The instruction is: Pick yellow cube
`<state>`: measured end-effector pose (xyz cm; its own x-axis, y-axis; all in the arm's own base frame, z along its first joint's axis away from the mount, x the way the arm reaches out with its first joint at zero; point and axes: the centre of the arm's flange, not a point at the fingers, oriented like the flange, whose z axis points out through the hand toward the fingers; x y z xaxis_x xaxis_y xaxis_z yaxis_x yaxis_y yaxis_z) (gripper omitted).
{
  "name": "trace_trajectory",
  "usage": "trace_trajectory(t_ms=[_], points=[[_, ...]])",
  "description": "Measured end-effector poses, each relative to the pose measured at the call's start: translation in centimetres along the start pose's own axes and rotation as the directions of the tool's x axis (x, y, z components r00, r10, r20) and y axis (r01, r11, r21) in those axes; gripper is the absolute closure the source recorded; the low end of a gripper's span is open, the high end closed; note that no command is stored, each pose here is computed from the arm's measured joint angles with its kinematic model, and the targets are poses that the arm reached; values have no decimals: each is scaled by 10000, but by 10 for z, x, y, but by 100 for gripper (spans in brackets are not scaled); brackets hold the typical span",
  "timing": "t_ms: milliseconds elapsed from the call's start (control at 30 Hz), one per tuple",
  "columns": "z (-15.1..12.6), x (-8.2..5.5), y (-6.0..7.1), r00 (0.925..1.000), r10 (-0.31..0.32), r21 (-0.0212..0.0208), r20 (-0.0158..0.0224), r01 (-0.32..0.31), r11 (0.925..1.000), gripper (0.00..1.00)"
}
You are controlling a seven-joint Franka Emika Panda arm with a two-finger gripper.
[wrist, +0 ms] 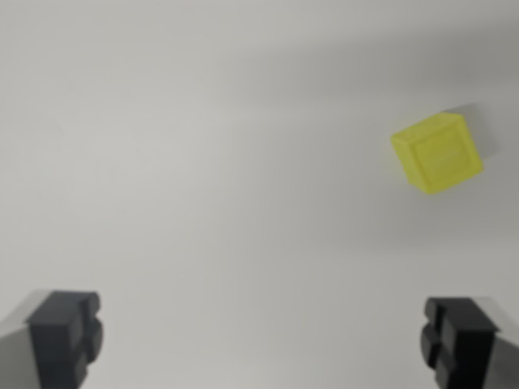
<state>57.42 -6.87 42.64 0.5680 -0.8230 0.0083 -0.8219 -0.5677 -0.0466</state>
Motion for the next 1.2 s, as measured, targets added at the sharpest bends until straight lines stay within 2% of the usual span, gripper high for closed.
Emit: trace_trajectory(t_ms=[267,1200], points=[[2,1,1,10000,-98,-11,6,98,10000,0],[48,21,20,9959,-908,-84,42,909,9958,0]])
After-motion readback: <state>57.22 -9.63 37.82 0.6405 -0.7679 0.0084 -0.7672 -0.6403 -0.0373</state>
